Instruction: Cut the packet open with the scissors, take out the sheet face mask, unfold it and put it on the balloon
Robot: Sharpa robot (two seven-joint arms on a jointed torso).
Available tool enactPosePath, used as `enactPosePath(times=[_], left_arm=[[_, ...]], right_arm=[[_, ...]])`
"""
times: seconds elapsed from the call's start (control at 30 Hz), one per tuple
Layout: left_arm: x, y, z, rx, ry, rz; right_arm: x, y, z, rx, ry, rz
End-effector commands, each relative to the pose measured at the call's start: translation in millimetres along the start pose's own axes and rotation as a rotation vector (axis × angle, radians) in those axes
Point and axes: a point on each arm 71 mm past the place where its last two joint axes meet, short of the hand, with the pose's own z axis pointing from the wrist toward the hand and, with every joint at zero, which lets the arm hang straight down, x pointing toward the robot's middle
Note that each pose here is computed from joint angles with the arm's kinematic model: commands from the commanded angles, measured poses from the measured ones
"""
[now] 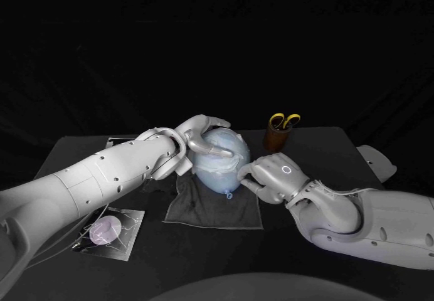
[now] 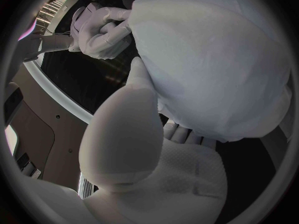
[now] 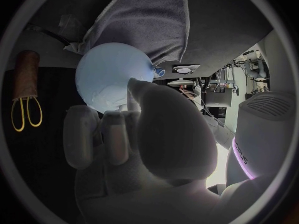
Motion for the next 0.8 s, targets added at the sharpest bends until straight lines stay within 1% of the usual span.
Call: enactPosePath(times=[0.03,0.23,0.33,0.4,0.5,0.67,0.8], left_arm=[[1.6,-0.7,0.7,0.002,0.011,-0.003],[1.6,-0.7,0.7,0.002,0.012,-0.003],[1.5,-0.5,0.5,0.002,0.012,-0.003],[1.5,-0.6,0.4,0.002,0.012,-0.003],[1.7,-0.9,0.5,0.003,0.012,-0.003],[2.2,-1.3,0.8,0.003,0.014,-0.003],[1.8,-0.9,0.5,0.001,0.012,-0.005]], right_arm=[[-2.8,1.0,-0.8,-0.021,-0.03,0.014],[-14.4,4.1,-1.8,-0.067,-0.19,0.117],[-16.0,6.1,-0.1,-0.077,-0.231,0.145],[-15.1,6.8,2.1,-0.074,-0.24,0.151],[-11.3,6.2,6.6,-0.063,-0.236,0.148],[-4.1,3.5,13.9,-0.037,-0.218,0.138],[2.3,4.3,20.5,-0.025,-0.19,0.128]])
